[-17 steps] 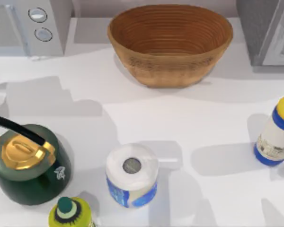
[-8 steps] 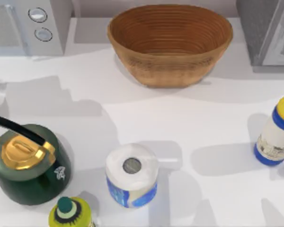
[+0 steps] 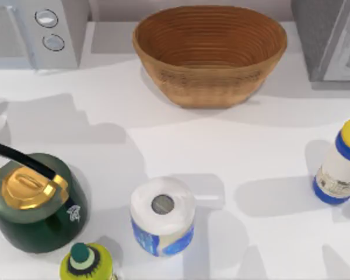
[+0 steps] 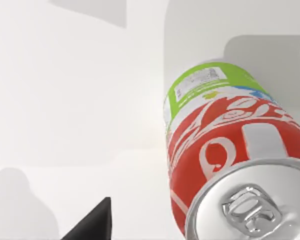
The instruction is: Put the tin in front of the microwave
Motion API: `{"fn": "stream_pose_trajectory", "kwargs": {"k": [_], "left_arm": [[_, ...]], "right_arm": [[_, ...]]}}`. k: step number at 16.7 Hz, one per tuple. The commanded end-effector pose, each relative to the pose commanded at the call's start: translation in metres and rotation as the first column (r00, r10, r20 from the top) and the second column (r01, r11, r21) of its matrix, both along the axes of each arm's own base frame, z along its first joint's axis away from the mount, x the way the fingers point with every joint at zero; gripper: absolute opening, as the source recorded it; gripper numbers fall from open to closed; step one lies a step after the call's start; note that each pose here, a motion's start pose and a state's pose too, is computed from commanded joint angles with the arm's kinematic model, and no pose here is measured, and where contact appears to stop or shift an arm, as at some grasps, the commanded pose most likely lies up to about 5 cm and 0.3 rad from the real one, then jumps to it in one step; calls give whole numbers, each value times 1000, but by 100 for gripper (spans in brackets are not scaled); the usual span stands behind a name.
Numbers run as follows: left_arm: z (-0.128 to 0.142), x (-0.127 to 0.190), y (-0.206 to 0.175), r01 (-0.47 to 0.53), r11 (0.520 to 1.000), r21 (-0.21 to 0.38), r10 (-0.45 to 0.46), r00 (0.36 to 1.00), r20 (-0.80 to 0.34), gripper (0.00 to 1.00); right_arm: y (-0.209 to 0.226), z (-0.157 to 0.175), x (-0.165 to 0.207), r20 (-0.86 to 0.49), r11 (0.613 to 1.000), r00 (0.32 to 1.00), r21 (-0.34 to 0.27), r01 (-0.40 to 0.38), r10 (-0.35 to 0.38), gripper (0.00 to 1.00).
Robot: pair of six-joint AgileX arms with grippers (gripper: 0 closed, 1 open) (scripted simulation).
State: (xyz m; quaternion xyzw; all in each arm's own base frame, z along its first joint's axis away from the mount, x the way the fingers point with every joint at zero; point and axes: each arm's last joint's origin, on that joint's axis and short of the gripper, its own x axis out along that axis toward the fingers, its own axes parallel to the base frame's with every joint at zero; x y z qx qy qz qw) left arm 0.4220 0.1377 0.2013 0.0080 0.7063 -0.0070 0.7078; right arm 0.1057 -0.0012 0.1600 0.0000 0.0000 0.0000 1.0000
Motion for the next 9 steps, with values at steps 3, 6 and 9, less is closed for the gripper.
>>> {"fn": "stream_pose_trajectory", "kwargs": {"k": [3, 6, 9], "left_arm": [[9, 1, 0, 0, 1000, -1, 0, 1000, -3, 100], [30, 1, 0, 0, 1000, 0, 0, 1000, 1, 100], [40, 0, 0, 0, 1000, 0, 0, 1000, 0, 100]], "right_arm": [[0, 0, 0, 0, 1000, 1000, 0, 0, 0, 100], [0, 0, 0, 0, 1000, 1000, 0, 0, 0, 100], [0, 0, 0, 0, 1000, 1000, 0, 0, 0, 100]]}}
